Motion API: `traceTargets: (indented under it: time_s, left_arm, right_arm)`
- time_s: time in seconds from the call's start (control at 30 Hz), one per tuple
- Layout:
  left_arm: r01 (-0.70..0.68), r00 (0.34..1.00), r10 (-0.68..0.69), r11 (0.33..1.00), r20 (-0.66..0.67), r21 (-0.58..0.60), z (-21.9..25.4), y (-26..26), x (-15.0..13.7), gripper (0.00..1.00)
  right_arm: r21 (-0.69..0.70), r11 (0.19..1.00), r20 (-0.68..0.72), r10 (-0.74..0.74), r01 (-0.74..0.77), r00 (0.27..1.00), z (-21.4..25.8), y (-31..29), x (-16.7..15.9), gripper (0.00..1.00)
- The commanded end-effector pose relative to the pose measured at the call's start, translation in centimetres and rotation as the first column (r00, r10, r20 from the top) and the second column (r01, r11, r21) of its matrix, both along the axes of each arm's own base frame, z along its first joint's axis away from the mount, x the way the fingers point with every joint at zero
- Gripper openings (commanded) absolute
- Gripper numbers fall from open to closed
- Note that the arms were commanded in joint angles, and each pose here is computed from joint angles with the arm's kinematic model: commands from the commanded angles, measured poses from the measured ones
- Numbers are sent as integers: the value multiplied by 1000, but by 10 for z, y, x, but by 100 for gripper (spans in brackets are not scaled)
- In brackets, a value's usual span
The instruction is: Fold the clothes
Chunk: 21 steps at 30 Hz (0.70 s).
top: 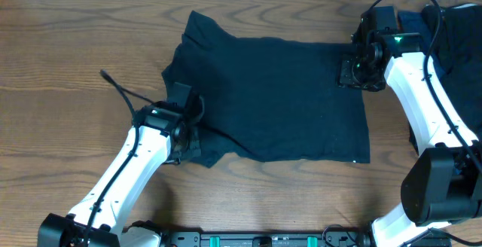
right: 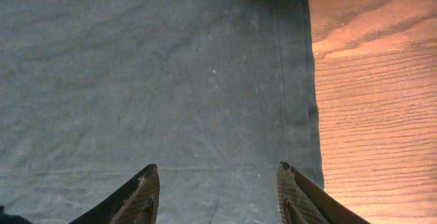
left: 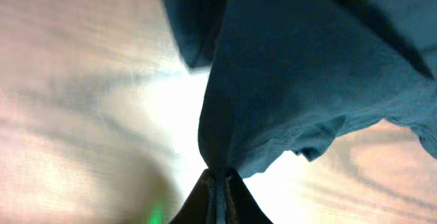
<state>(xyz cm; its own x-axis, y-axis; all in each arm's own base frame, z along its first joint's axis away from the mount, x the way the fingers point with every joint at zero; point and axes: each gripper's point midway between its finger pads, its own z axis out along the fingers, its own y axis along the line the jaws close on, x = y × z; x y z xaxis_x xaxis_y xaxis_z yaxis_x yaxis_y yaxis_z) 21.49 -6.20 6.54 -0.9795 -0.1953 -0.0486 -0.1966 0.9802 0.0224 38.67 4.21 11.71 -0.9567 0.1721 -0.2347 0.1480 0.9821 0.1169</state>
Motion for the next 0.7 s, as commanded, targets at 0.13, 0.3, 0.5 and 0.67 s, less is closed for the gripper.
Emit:
traceTargets:
  time_s: [0.13, 0.3, 0.5, 0.67]
  left_arm:
    - [-117, 986, 115, 993, -118, -15, 4, -1, -29, 6]
    - [-126, 972, 128, 992, -198, 23, 7, 6, -50, 6]
    - [-165, 952, 175, 984, -250, 61, 5, 10, -66, 6]
    - [-179, 939, 194, 981, -285, 79, -4, 6, -81, 6]
  right_arm:
    - [1, 1000, -13, 19, -19, 1000, -4, 4, -2, 54]
    - [1, 1000, -13, 19, -19, 1000, -4, 4, -2, 54]
    - [1, 1000, -16, 19, -19, 1000, -5, 4, -3, 55]
    - [0, 1000, -18, 19, -19, 1000, -5, 4, -3, 56]
